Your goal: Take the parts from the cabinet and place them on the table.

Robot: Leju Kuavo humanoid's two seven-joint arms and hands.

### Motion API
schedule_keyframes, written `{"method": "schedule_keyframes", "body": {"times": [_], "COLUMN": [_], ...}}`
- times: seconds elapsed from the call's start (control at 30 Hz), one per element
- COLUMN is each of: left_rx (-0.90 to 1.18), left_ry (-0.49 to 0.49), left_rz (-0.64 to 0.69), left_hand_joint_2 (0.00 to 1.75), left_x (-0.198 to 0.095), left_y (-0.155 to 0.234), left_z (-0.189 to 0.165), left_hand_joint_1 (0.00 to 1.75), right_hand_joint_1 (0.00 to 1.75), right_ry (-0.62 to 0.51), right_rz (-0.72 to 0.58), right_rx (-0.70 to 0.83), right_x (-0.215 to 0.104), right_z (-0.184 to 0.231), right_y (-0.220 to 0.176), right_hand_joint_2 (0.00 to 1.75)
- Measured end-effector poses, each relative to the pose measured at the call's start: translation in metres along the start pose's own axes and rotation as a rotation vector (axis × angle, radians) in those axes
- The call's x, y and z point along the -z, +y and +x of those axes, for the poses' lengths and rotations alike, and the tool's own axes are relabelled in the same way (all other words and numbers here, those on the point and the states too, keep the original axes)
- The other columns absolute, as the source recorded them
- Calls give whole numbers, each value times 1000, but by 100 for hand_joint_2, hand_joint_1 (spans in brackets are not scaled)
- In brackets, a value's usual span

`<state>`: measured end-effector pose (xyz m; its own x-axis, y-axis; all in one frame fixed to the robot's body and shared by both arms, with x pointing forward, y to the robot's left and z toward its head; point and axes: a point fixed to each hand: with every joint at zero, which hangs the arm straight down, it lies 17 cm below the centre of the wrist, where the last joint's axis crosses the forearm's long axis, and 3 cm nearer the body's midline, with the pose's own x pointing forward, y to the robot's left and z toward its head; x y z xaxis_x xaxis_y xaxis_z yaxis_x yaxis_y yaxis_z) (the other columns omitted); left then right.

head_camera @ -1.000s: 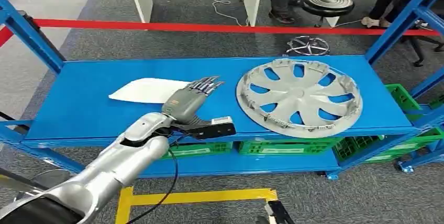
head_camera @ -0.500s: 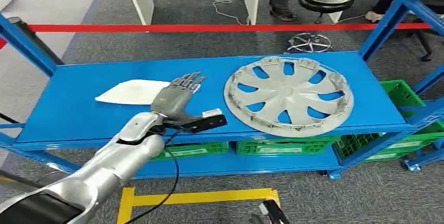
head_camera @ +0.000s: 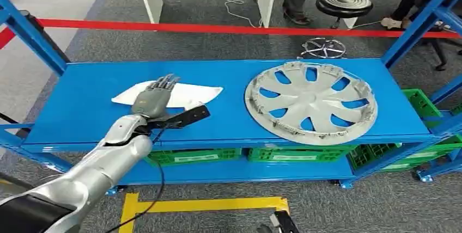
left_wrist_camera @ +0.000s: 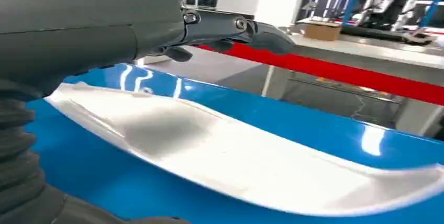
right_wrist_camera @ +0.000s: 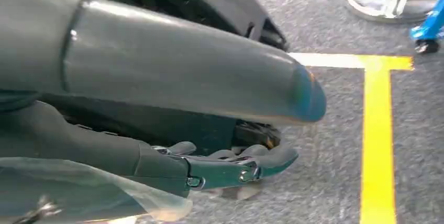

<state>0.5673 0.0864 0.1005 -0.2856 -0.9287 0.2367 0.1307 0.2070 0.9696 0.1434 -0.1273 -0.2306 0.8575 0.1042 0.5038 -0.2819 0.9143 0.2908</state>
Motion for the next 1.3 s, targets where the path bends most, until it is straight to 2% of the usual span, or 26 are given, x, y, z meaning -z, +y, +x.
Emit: {"method": "schedule_keyframes", "body": {"times": [0.1, 0.23, 0.47, 0.6, 0.63, 0.67, 1.03, 1.3], "left_rx": [27, 49, 179, 229, 245, 263, 410, 507], "left_ry": [51, 72, 145, 188, 199, 207, 272, 315], "left_rz": [-22, -25, -38, -86, -92, -93, -195, -147], "left_hand_joint_2": [175, 175, 175, 175, 175, 175, 175, 175], "left_x": [-5, -6, -10, -18, -19, -19, -27, -26], "left_y": [-9, -10, -7, -17, -18, -17, -24, -6], "left_z": [-20, -30, -70, -92, -97, -101, -126, -139], "left_hand_joint_1": [0, 0, 0, 0, 56, 175, 175, 175], "right_hand_joint_1": [0, 0, 0, 0, 0, 0, 0, 0], "right_ry": [-2, 21, 14, 1, -4, -11, -94, -165], "right_rz": [-2, -6, -16, -19, -19, -19, -32, -44], "right_rx": [-14, -22, -11, -11, -11, -10, 2, -1], "right_x": [1, -1, -1, -1, -1, -2, -2, -3], "right_z": [5, -5, -5, -4, -4, -3, 13, 26], "right_y": [-2, -4, -6, -6, -6, -6, -8, -11], "right_hand_joint_2": [0, 0, 0, 0, 0, 0, 0, 0]}}
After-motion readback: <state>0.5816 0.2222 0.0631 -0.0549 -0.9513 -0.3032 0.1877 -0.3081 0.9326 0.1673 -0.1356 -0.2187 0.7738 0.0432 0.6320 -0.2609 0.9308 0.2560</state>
